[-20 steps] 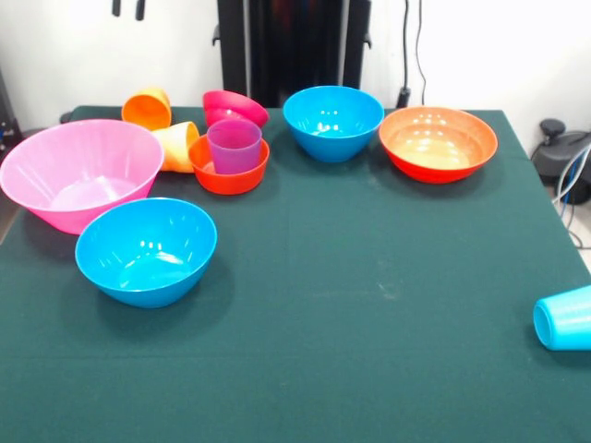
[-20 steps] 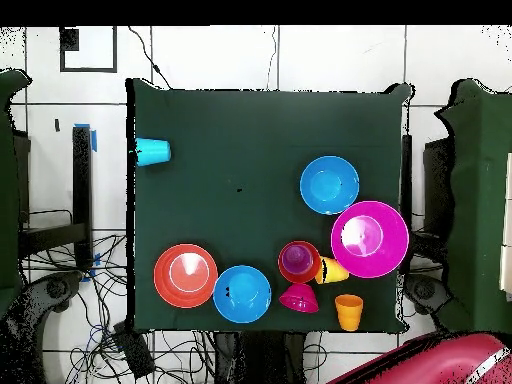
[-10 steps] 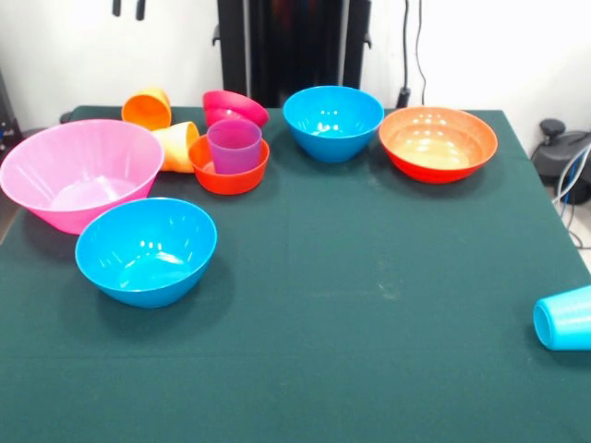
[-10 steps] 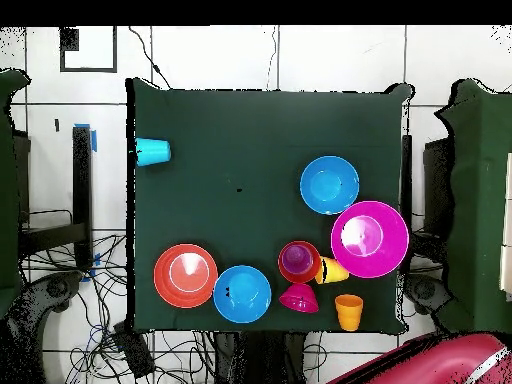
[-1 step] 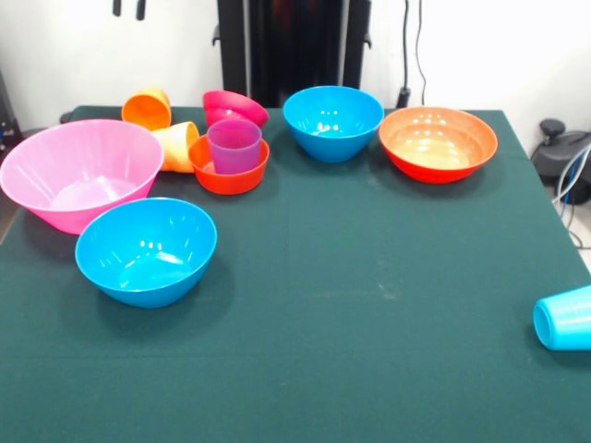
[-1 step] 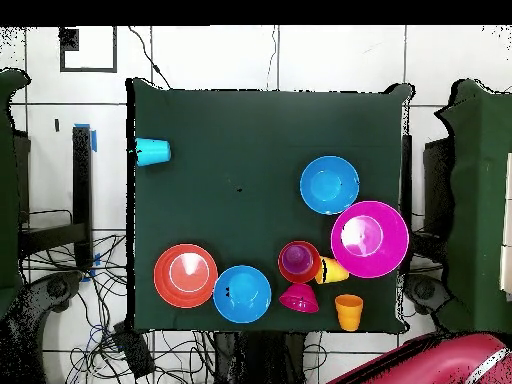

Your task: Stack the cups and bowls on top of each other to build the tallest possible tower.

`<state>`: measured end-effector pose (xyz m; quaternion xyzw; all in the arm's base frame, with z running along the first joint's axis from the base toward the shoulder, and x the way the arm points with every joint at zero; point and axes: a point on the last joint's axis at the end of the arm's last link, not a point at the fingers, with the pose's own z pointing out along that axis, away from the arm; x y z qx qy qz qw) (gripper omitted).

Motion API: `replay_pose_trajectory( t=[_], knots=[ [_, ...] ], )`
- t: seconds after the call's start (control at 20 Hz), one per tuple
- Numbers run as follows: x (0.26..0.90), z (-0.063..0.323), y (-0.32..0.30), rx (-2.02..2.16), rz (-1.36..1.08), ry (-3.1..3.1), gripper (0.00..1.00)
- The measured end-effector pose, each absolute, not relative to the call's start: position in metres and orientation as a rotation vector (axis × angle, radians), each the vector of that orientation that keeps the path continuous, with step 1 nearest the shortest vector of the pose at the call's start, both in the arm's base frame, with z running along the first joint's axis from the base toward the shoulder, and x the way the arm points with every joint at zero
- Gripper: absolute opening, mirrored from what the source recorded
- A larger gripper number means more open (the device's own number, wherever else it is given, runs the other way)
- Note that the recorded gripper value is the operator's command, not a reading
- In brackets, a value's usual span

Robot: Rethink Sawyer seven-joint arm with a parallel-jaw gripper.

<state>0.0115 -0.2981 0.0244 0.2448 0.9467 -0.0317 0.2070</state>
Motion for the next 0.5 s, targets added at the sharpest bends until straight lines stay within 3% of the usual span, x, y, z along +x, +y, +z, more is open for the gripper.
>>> replay_pose_trajectory(
  t=[0.5],
  knots=[
    [0.001, 0.024, -0.298, 0.728, -0.098, 2.625, 1.00]
  ],
)
